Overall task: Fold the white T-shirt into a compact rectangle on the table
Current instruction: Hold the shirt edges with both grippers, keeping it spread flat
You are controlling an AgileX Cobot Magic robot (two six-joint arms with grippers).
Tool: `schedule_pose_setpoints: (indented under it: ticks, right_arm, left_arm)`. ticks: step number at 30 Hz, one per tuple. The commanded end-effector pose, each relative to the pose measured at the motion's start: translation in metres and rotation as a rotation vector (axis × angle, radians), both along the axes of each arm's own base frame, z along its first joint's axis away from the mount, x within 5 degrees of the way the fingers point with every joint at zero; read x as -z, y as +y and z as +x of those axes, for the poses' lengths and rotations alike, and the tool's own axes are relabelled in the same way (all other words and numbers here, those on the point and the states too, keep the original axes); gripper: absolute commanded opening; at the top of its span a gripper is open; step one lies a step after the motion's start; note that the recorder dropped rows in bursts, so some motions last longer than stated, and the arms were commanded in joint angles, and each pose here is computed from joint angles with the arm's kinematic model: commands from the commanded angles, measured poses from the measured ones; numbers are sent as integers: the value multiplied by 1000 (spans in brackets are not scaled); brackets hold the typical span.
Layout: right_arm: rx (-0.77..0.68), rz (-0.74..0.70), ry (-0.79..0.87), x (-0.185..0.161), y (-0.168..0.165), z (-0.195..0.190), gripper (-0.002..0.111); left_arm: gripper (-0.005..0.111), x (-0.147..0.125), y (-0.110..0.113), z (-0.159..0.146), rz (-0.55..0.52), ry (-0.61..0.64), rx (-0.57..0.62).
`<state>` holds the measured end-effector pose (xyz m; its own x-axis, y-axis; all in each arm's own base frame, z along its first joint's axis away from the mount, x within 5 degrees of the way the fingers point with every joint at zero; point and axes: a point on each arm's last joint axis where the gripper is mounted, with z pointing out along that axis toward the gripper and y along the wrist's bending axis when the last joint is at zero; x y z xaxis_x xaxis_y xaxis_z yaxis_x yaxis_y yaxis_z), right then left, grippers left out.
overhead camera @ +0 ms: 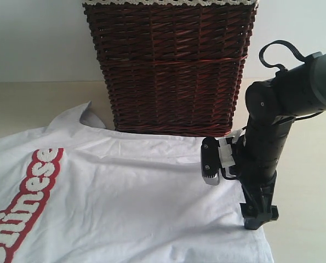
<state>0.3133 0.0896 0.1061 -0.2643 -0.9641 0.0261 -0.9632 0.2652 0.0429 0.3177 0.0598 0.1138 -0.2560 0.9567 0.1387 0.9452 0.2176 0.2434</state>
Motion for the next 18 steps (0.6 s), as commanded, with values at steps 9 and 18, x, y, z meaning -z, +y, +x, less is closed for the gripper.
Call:
schedule_pose_setpoints:
  ticks: [9, 18]
  right_arm:
    - [-4, -17, 42, 19, -3, -3, 105]
    - [4, -13, 45, 19, -2, -3, 105]
  left_arm:
    - [105, 16, -5, -7, -62, 45, -88]
    - [105, 16, -5, -7, -62, 45, -86]
